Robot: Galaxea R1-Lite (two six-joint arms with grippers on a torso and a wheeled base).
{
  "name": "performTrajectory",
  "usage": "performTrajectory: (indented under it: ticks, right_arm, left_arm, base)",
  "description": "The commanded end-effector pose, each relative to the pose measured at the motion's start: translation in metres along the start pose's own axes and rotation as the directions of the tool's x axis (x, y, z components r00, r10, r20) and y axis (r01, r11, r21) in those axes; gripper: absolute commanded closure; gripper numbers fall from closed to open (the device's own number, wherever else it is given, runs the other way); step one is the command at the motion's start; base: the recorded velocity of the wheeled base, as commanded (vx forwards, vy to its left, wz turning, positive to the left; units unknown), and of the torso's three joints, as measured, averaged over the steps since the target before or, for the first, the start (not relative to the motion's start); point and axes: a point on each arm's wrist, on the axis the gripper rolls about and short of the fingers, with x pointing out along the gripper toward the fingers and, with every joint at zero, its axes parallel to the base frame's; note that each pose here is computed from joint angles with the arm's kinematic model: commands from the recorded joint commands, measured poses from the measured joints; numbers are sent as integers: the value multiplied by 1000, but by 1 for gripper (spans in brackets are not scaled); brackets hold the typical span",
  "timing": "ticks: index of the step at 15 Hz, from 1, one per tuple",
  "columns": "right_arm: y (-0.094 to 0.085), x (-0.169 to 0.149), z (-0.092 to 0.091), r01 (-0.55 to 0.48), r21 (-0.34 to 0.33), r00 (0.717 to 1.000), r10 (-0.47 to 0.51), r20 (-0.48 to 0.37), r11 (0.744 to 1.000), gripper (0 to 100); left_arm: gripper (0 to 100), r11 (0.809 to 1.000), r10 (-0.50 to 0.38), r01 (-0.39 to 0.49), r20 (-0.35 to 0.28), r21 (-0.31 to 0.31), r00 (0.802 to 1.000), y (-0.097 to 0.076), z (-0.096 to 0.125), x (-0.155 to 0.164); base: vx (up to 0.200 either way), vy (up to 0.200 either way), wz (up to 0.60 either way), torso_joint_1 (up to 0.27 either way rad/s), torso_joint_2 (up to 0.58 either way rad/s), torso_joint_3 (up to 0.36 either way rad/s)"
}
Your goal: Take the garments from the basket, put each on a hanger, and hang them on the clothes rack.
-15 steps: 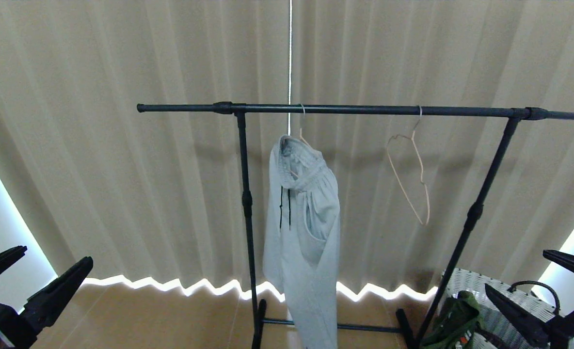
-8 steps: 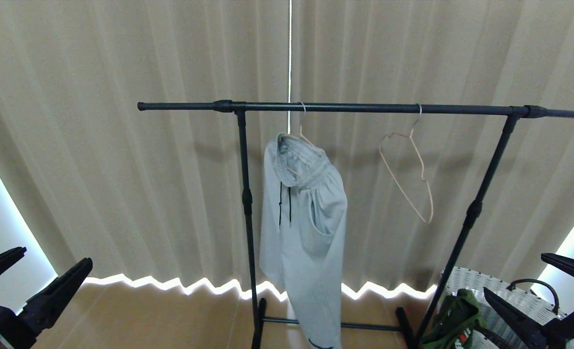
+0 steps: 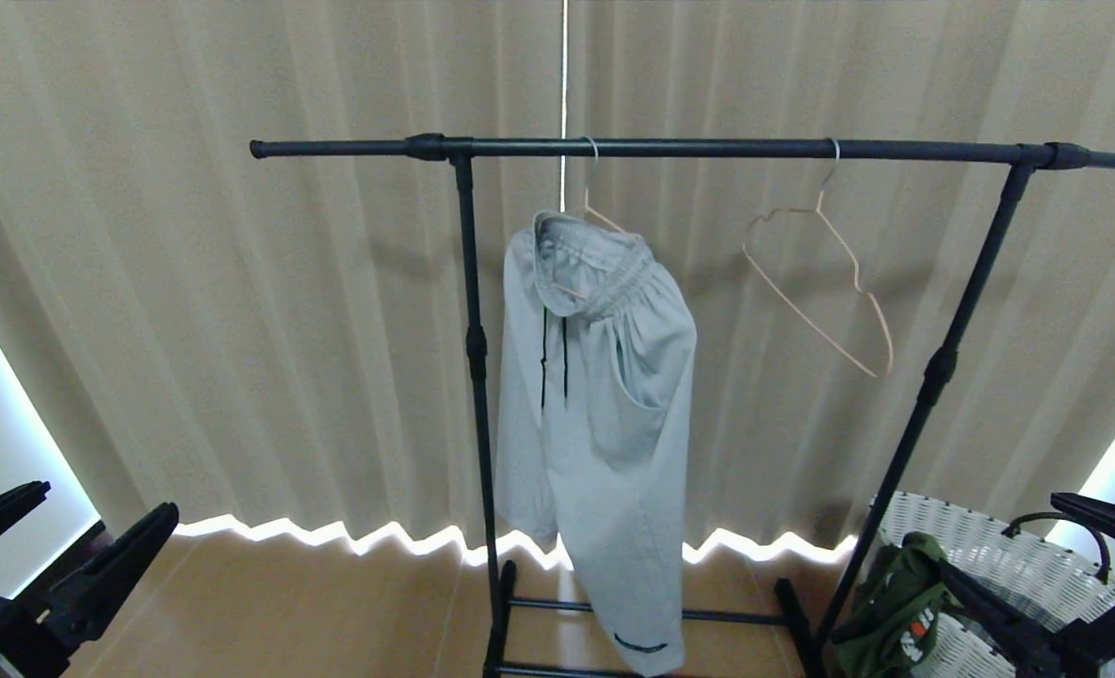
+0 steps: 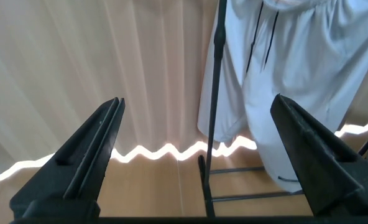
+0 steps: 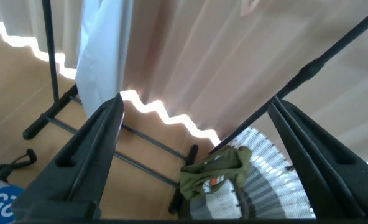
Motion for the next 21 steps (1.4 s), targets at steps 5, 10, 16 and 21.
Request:
performTrajectory:
  ticks: [5, 10, 16, 21]
  right_arm:
    - [1, 1, -3, -3, -5, 1000, 3, -16, 1000, 0]
    - [1, 1, -5, -5, -4, 1000, 5, -24, 1000, 0]
    - [-3, 12, -2, 40, 5, 997, -39, -66, 999, 0]
    - [-3, 12, -3, 35, 3, 997, -34, -72, 999, 0]
  left_arm:
    - [0, 1000, 0, 0, -11, 0, 1000, 0, -3, 0]
    - [0, 1000, -1, 1, -28, 3, 1000, -1, -8, -2]
    - [0, 1000, 0, 0, -22, 2, 1000, 0, -6, -1]
    - [0, 1000, 0, 0, -25, 1, 1000, 0, -7, -1]
  base:
    - [0, 0, 0, -218, 486, 261]
    - [0, 0, 0, -143, 336, 186]
    - [0, 0, 0, -4, 13, 8]
    - [0, -200, 0, 0, 7, 5]
